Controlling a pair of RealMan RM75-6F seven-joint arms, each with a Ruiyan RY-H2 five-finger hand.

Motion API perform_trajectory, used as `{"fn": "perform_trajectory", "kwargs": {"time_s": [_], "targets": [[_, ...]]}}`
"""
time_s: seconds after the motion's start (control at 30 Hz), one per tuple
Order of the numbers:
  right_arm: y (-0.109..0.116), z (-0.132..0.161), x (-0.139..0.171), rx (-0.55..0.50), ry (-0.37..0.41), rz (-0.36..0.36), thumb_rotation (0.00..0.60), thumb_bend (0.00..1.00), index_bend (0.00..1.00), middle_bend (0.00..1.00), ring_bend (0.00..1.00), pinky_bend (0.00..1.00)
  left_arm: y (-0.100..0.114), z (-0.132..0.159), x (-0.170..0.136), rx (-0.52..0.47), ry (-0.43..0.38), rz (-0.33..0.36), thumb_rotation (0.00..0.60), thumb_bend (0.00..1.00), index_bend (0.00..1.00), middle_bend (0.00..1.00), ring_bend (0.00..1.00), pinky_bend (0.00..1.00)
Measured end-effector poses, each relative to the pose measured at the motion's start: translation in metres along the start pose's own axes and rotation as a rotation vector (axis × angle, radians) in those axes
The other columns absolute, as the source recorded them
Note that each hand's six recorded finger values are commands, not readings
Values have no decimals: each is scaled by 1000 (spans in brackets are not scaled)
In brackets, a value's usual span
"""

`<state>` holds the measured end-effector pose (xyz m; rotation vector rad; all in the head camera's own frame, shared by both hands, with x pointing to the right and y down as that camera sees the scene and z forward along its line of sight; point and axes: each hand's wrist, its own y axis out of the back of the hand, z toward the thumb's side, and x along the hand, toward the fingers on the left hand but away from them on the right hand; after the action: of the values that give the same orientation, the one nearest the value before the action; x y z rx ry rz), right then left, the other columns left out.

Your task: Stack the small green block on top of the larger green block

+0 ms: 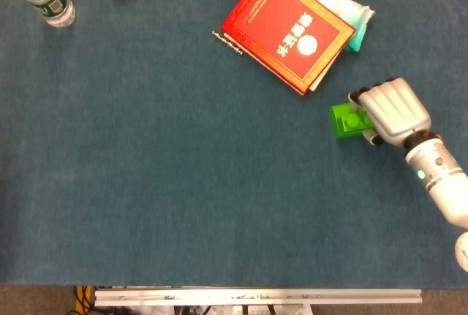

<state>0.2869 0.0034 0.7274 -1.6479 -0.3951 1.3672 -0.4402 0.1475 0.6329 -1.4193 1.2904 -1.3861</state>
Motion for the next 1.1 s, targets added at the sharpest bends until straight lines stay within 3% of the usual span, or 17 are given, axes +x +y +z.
{"fn": "perform_trajectory", "kwargs": {"time_s": [0.47, 0.57, 0.7, 0.8, 1.1], "targets": [[-1, 2, -2, -9, 8, 18, 600, 249, 611, 543, 510, 467, 0, 0, 0, 1, 2, -1, 600, 240, 104, 58, 66, 31], [0, 3, -1, -16, 16, 20, 600, 212, 488, 493, 456, 463, 1, 0, 0, 0, 4, 2, 600, 239, 104, 58, 66, 31], [2, 4, 4, -40, 41, 19, 600, 66, 220, 338, 286, 339, 0, 1, 0, 0, -1, 0, 600, 239, 104, 58, 66, 31], [5, 4, 7, -58, 57, 10, 600, 21, 99, 239, 194, 273, 0, 1, 0, 1, -3, 1, 600, 239, 104, 58, 66, 31], [21, -4, 21, -56, 63, -58, 600, 21, 78, 211, 157, 253, 2, 2, 0, 2, -1, 5, 600, 240, 104, 58, 66, 31]]}}
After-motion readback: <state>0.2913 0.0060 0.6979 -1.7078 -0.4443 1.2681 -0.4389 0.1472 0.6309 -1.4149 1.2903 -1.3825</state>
